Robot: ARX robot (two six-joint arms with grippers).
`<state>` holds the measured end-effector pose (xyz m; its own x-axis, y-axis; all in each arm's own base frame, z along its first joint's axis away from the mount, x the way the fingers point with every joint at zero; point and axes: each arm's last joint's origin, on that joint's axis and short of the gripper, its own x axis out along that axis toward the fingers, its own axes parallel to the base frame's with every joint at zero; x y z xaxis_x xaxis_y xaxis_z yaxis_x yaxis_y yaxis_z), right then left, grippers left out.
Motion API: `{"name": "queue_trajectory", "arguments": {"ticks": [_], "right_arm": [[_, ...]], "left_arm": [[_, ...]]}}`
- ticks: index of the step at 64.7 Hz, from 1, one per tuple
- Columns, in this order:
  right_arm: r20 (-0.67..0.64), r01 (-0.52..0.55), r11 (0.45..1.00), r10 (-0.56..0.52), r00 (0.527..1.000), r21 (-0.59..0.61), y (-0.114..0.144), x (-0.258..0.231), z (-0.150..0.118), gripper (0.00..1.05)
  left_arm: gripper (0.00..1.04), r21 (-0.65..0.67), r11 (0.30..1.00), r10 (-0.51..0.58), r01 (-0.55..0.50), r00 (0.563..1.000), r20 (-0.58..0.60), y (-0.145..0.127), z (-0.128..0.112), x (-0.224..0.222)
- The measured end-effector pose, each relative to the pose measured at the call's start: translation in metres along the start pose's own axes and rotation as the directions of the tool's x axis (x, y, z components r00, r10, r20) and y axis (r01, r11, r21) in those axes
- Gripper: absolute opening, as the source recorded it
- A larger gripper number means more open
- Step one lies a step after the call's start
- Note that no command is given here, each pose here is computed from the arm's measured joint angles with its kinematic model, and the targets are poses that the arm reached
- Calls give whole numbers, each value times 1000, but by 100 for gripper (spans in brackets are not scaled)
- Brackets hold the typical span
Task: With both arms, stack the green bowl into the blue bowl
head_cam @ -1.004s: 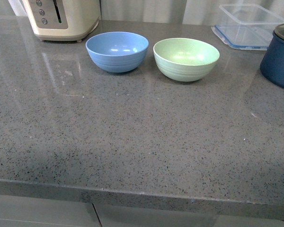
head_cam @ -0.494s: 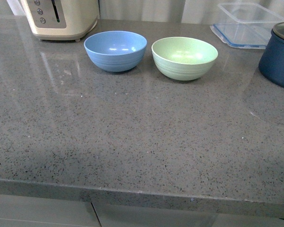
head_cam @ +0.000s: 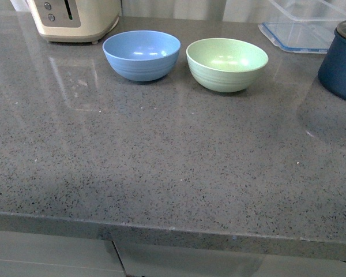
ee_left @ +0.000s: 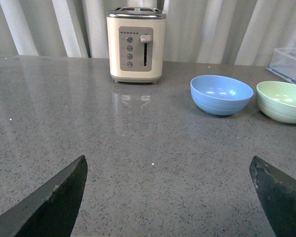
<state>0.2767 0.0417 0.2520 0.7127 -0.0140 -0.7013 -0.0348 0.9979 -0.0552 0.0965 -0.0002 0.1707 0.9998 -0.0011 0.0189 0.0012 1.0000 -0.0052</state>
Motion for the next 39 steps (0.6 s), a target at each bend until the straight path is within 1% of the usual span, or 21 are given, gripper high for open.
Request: {"name": "queue_trajectory", "arguments": {"ticks": [8,19,28,39], "right_arm": [[15,-46,998,47,999,-41,16,10,31,95],[12,-95,991,97,995,-97,37,25,60,95],[1,-121,984,123,992,-129,51,43,75,95],[-19,-133,980,132,991,-147,61,66,88,95]], "left_arm": [[98,0,1000,0,0,1000,0,0,0,0],[98,0,1000,0,0,1000,0,0,0,0],[98,0,1000,0,0,1000,0,0,0,0],[98,0,1000,0,0,1000,0,0,0,0]]}}
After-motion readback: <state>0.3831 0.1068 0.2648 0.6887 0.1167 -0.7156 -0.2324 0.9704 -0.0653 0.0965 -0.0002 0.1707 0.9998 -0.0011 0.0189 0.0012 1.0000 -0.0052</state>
